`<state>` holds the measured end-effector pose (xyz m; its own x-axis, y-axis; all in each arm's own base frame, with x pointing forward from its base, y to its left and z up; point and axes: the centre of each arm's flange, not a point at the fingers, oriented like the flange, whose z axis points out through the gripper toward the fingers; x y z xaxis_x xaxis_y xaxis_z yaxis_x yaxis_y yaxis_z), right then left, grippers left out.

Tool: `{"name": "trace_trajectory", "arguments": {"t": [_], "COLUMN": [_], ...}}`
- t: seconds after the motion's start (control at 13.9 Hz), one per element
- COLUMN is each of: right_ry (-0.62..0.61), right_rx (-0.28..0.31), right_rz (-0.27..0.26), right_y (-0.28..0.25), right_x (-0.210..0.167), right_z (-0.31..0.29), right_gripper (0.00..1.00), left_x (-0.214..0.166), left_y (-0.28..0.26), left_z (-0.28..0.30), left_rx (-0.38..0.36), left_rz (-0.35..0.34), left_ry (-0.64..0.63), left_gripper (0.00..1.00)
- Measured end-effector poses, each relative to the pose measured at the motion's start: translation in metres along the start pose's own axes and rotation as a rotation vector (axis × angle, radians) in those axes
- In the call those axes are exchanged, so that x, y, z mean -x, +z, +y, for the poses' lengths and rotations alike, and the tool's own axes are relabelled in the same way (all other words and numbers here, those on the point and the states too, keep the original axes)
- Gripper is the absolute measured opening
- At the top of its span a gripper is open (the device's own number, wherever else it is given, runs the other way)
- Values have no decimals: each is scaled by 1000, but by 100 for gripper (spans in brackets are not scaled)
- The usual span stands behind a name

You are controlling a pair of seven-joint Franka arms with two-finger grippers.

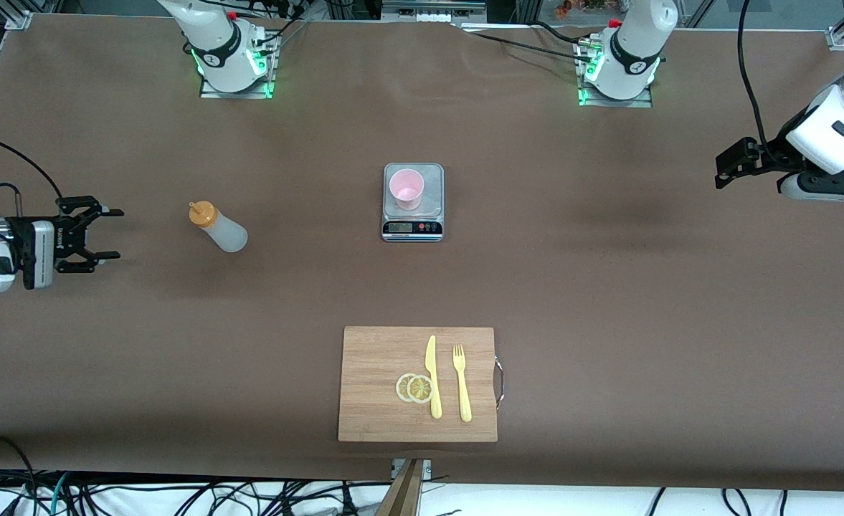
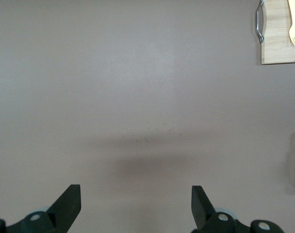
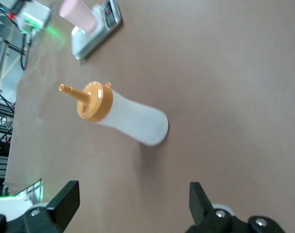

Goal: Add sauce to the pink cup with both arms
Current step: 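Reach the right gripper to the white squeeze bottle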

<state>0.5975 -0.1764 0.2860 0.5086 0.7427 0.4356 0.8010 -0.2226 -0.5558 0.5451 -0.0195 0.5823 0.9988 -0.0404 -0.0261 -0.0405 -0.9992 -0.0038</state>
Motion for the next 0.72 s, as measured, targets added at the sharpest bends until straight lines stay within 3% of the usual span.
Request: {"name": "trace_trajectory", "arguments": {"t": [0.36,0.72], "right_ry": [-179,-317], "right_rx": [-40,-74], "right_rz": [182,305], "right_y": [36,86], "right_x": [19,52], "right_z": [0,5], "right_gripper": [100,100], "left_x": [0,-3], "left_y": [0,10], "left_z": [-8,-8], "left_rx": [0,0], "left_rz": [-1,-27], "left_ry": [-14,-14], "left_gripper": [100,100]}}
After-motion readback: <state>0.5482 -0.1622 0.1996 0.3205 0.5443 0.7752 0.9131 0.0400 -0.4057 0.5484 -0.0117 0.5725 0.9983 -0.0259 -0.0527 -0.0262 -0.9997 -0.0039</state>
